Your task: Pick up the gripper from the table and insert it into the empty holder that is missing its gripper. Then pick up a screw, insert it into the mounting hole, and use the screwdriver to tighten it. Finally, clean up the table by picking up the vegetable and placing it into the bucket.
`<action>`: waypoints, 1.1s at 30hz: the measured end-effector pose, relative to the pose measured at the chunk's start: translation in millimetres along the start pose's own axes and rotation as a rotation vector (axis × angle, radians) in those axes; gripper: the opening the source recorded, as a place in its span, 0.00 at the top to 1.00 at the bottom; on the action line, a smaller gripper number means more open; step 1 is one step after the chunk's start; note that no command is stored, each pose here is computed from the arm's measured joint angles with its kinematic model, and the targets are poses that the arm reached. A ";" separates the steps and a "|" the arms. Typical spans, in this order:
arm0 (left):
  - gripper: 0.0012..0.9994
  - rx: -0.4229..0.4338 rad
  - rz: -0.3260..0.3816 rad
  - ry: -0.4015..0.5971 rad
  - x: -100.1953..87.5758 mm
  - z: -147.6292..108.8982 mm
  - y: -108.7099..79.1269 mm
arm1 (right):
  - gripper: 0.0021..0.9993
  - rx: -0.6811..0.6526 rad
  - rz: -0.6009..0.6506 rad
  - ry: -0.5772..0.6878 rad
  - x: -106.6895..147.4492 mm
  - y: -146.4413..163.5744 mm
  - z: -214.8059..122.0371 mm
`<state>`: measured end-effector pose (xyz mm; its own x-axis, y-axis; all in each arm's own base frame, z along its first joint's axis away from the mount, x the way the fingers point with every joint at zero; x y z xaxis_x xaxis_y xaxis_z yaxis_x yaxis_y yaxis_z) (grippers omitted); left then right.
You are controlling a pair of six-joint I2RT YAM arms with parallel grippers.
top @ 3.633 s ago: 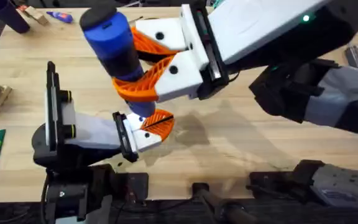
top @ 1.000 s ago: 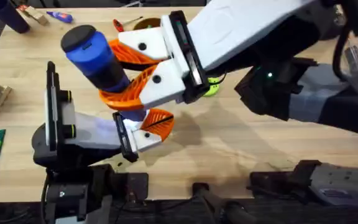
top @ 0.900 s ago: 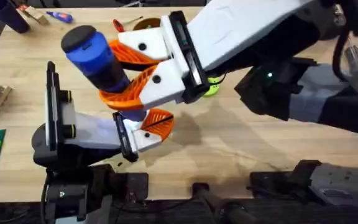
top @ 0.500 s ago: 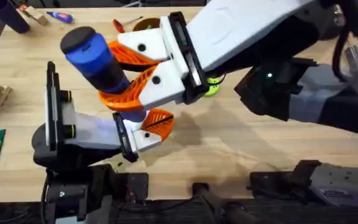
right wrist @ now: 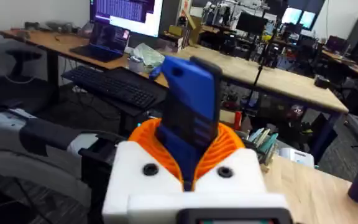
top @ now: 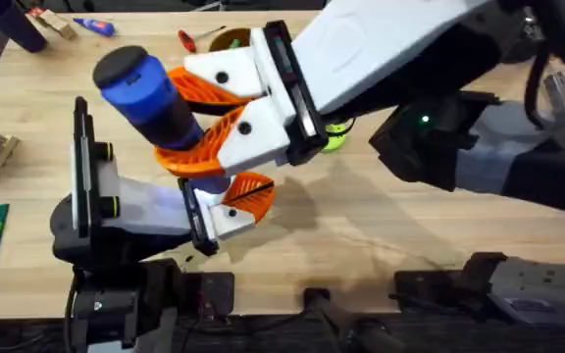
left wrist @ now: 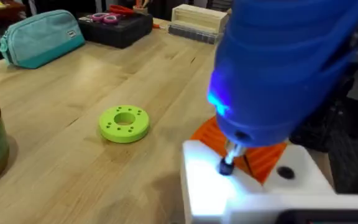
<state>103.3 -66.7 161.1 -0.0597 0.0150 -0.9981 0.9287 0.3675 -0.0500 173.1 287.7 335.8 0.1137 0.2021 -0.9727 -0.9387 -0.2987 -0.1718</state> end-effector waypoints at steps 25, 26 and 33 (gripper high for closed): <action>0.99 0.004 0.000 0.000 0.0 0.0 -0.4 | 0.96 0.003 0.007 0.014 2.2 -1.3 0.5; 0.99 0.005 0.000 0.000 0.0 0.0 -0.4 | 0.96 0.003 0.007 0.014 2.2 -1.3 0.5; 0.99 0.007 -0.001 0.000 0.1 0.0 -0.6 | 0.96 0.003 0.008 0.014 2.2 -1.3 0.5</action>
<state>102.8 -66.9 161.0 -0.0608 0.0144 -0.9980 0.9311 0.3612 -0.0515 174.4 289.0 333.9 0.1112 0.1868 -0.9761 -0.9405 -0.2977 -0.1641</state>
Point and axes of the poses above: each hand's point on the last joint's axis, 136 mm out from that joint toward the fingers, its own z axis out along the fingers, its own y axis along the line the jaws close on, x = y × z, the point moved 9 cm from there along -z, back along the fingers, and after that the axes turned 4 degrees about z, right-handed, at the moved point
